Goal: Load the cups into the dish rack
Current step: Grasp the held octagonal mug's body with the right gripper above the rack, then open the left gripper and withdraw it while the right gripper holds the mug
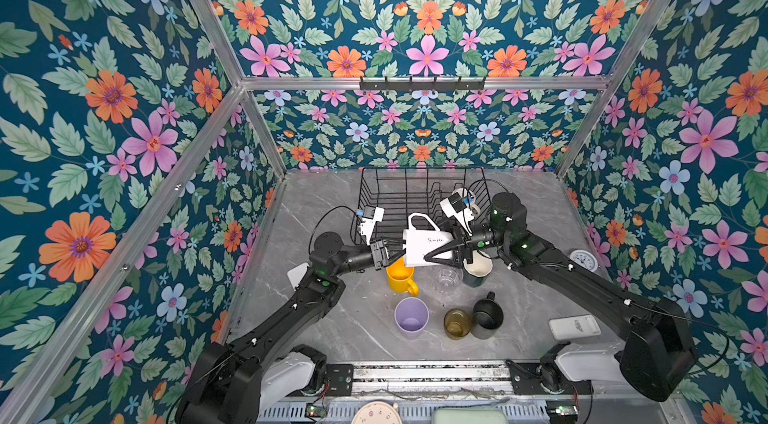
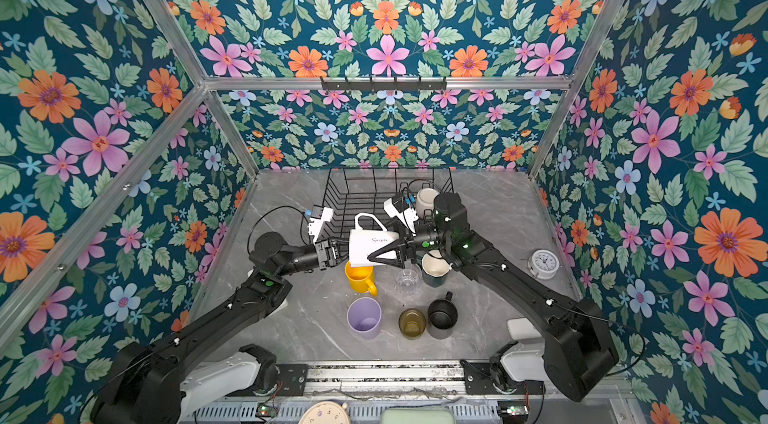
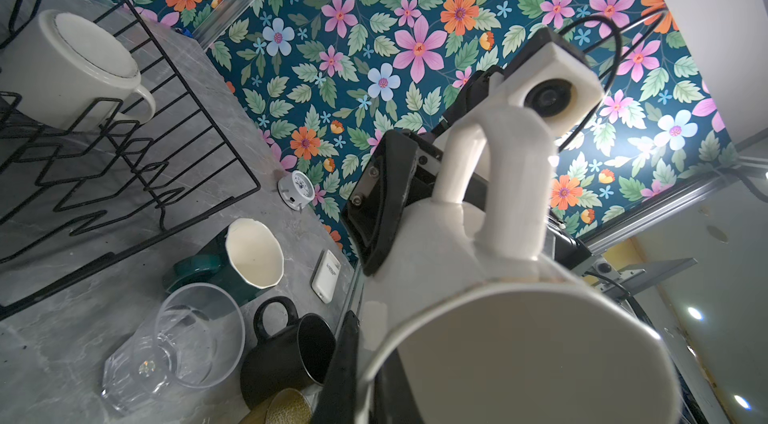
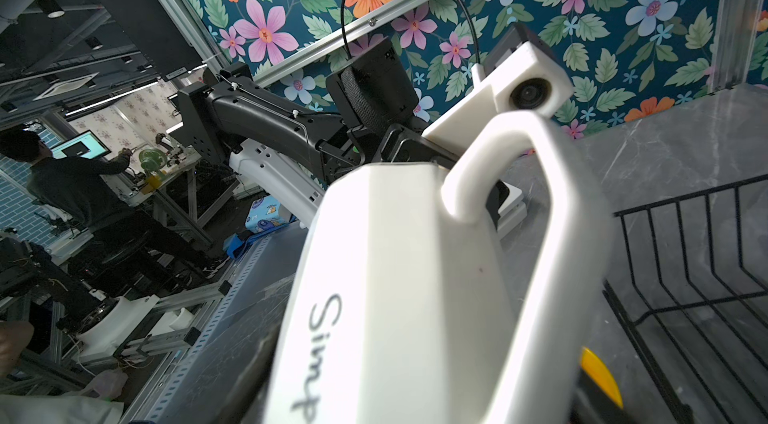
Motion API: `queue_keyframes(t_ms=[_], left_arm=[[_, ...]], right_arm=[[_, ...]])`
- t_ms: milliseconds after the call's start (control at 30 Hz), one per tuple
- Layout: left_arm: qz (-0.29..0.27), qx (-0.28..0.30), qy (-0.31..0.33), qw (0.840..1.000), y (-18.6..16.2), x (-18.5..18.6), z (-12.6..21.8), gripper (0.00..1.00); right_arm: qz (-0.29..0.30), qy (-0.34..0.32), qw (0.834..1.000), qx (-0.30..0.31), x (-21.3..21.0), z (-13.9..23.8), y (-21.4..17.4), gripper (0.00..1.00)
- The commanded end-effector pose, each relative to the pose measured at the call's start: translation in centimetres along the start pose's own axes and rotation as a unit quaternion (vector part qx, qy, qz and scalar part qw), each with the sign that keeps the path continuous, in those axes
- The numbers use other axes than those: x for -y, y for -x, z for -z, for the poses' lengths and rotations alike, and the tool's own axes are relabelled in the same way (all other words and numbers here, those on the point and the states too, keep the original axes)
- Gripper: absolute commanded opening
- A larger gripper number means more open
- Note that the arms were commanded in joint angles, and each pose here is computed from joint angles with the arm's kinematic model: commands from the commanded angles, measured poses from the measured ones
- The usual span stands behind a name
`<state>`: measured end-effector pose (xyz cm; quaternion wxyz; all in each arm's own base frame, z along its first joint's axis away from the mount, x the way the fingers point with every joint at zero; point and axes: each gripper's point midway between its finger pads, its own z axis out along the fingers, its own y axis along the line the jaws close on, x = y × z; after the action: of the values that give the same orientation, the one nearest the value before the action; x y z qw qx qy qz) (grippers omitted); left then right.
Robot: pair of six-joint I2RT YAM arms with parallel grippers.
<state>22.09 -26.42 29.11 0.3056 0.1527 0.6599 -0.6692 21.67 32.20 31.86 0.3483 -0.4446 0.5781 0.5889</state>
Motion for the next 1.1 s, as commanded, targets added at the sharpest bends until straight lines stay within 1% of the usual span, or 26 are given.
queue_keyframes(t_ms=[0, 33, 67, 200, 300, 367, 500, 600, 700, 833, 900, 967, 1067], left_arm=[[-0.042, 0.014, -0.025, 0.999, 1.0, 1.6, -0.1, 0.00], [-0.042, 0.014, -0.025, 0.999, 1.0, 1.7, -0.1, 0.00], [-0.041, 0.013, -0.025, 0.999, 0.9, 1.6, -0.1, 0.00], [-0.041, 0.014, -0.024, 0.999, 0.9, 1.6, -0.1, 0.01], [-0.040, 0.012, -0.024, 0.999, 0.9, 1.5, -0.1, 0.08], [-0.038, 0.012, -0.023, 0.999, 0.9, 1.4, -0.1, 0.18], [-0.040, 0.014, -0.021, 0.999, 0.8, 1.4, 0.0, 0.45], [-0.046, 0.016, -0.017, 0.999, 0.9, 1.5, 0.1, 0.61], [-0.054, 0.019, -0.004, 0.998, 1.0, 1.3, 0.3, 0.73], [-0.067, 0.025, 0.039, 0.997, 1.1, 0.3, 0.7, 0.84], [-0.078, 0.043, 0.085, 0.992, 1.5, -0.8, 1.4, 0.90], [-0.092, 0.065, 0.129, 0.985, 2.3, -1.7, 2.3, 0.92], [-0.112, 0.106, 0.195, 0.969, 3.8, -2.6, 4.1, 0.96]], right_arm=[[-0.003, -0.014, 1.000, 0.006, 0.6, -0.2, 0.6, 0.23], [-0.004, -0.016, 1.000, 0.005, 0.7, -0.2, 0.6, 0.04], [-0.009, -0.022, 1.000, 0.007, 1.0, -0.2, 0.7, 0.00], [-0.020, -0.019, 1.000, 0.007, 1.1, -0.4, 1.0, 0.00], [-0.021, -0.010, 1.000, 0.010, 0.7, -0.4, 1.5, 0.00], [-0.022, -0.012, 1.000, 0.012, 0.7, -0.4, 1.9, 0.00], [-0.025, -0.020, 0.999, 0.011, 0.6, -0.3, 2.3, 0.00], [-0.024, -0.022, 0.999, 0.011, 0.4, -0.1, 2.6, 0.00], [-0.021, -0.024, 0.999, 0.013, 0.1, 0.0, 2.9, 0.00], [-0.023, -0.055, 0.998, 0.014, 0.4, 0.9, 3.5, 0.00], [-0.025, -0.081, 0.996, 0.011, 0.8, 1.5, 3.7, 0.00], [-0.029, -0.108, 0.994, 0.009, 1.3, 2.1, 3.8, 0.00], [-0.037, -0.148, 0.988, 0.008, 2.0, 3.4, 4.3, 0.00]])
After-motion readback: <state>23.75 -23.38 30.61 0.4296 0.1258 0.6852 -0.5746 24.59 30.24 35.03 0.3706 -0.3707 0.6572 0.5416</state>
